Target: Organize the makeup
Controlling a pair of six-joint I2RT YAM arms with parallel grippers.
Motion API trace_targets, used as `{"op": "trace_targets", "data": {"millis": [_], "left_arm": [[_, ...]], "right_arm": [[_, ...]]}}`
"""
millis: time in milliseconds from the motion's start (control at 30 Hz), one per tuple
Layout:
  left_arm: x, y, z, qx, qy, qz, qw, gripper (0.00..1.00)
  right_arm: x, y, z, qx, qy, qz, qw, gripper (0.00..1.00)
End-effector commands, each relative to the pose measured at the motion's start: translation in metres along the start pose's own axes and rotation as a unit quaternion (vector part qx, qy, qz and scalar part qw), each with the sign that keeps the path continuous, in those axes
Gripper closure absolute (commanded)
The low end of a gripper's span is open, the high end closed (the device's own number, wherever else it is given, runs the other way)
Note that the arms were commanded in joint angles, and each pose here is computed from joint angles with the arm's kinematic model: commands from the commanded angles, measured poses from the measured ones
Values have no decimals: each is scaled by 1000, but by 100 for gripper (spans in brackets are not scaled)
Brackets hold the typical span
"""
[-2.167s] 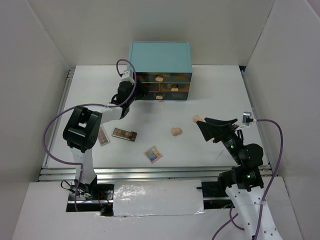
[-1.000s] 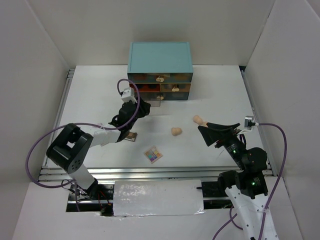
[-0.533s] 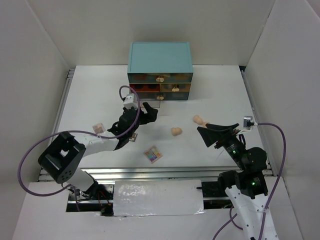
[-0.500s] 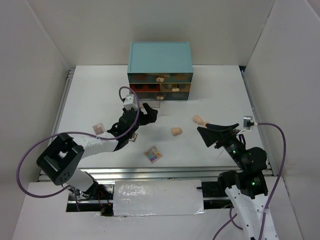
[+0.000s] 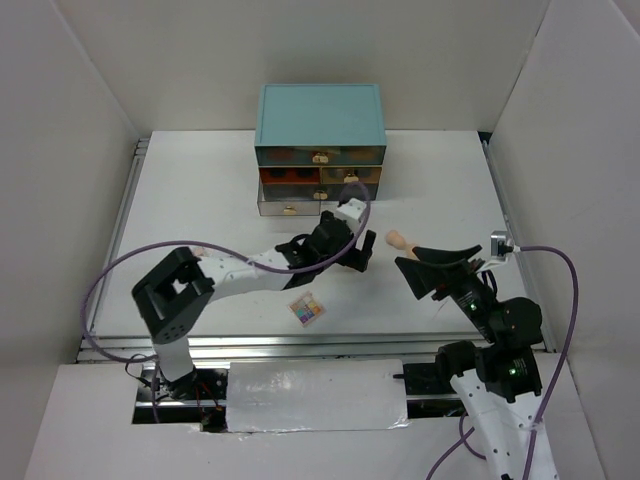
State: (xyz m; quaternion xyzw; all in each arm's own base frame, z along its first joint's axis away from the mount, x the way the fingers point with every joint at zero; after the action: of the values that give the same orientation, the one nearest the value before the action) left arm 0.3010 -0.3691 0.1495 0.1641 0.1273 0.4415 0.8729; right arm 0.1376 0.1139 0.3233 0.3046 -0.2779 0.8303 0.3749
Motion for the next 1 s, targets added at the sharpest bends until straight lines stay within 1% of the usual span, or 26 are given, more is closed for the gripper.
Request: {"op": "trace_targets", "data": {"millis": [0,33,100,133,200,233,400,500,533,567,733,867,900,933,967], "left_arm": [[-5,-19,-21,79,-77,-23,994,1],[-2,-26,-41,115,-84,-14,990,1],[-3,-34,-39,119,-78,-8,990,1],[-3,-39,-50,136,-77,-6,988,1],[-3,-47,-54,145,-75,3,987,1],[-1,-46,-60,162,-74,8,984,1],[0,-52,-79,187,-64,16,980,5],[-2,-54,-85,198,-64,12,978,21],[-2,-54,-87,202,-63,11,977,32],[-2,-54,-87,200,-62,9,978,37],[-7,-44,-66,172,-59,-7,983,58],[-15,-25,-29,139,-59,-20,988,58],[-16,-12,-7,118,-60,-21,991,58],[-15,-5,4,106,-60,-16,992,58],[-13,11,28,81,-57,-12,995,57]], "right_arm": [[20,7,9,-3,28,22,999,1],[20,7,8,1,29,20,999,1],[23,9,10,1,37,21,999,1],[23,9,10,1,38,19,999,1],[23,12,11,-5,41,19,999,1],[23,13,10,-6,41,20,999,1],[22,12,11,-6,44,15,999,0],[20,12,11,-8,45,12,999,0],[20,13,11,-9,46,12,999,0],[21,13,11,-10,46,12,999,0],[22,16,13,-19,48,10,999,0],[24,19,15,-25,52,7,998,0],[23,19,15,-23,52,4,998,0],[24,20,16,-25,53,4,998,0],[25,20,17,-27,53,4,998,0]]}}
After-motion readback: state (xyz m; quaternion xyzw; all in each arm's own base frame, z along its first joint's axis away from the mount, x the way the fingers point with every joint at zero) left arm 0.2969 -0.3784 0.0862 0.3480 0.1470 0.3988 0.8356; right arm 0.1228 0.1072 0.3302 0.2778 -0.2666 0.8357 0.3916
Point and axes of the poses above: each gripper's point midway between its finger pads, its own y axis back along the fingers, its own x axis along the line the jaws close on, z = x × y, the point moved 3 cm from there along y, back along the fingers, and after that the axes turned 8 degrees about -y, right-handed, at the moved point
